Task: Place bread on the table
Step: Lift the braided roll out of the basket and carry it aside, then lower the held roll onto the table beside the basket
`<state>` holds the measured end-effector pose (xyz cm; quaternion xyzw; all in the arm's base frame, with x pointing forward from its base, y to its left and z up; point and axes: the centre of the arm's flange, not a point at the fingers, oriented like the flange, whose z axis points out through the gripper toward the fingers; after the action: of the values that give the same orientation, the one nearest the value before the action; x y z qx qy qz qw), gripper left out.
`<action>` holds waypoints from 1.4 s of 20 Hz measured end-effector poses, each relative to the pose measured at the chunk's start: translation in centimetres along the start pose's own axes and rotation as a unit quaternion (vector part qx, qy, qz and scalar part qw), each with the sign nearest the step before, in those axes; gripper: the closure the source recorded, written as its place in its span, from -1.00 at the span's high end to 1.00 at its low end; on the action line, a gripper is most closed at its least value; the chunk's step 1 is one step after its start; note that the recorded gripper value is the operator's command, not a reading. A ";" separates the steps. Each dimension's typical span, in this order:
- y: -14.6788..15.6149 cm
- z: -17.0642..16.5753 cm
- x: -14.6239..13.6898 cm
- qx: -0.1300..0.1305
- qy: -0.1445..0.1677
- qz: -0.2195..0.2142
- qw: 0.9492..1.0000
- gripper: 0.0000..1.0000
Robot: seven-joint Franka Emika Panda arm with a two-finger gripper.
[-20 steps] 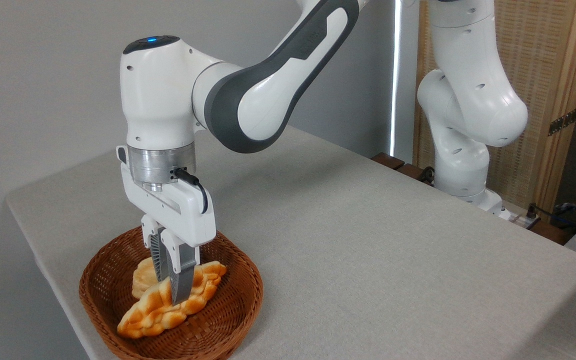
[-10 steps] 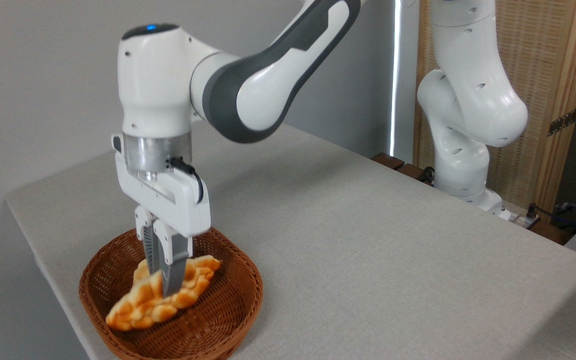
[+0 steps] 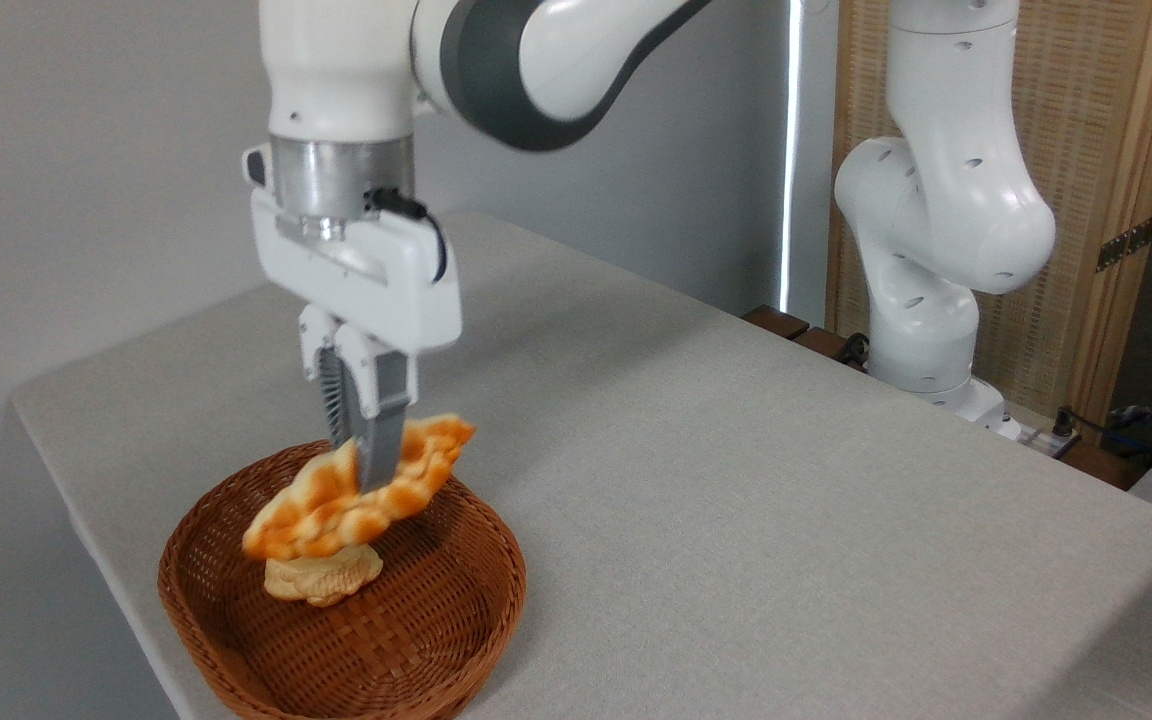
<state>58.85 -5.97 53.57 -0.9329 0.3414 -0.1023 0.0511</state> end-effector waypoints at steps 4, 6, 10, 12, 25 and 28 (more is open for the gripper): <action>1.7 -0.8 -1.7 -0.026 -0.030 0.005 0.999 -0.70; 2.7 -0.9 -2.5 -0.038 -0.043 0.009 0.998 -0.70; 5.1 -0.4 -5.0 -0.070 -0.080 0.018 0.994 -0.67; 6.3 0.4 -6.4 -0.085 -0.100 0.021 0.991 -0.67; 10.5 3.4 -8.2 -0.123 -0.154 0.049 0.979 1.00; 10.8 3.5 -8.0 -0.123 -0.154 0.053 0.979 1.00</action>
<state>46.91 -8.91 47.16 -0.9174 0.3880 0.0882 -0.0065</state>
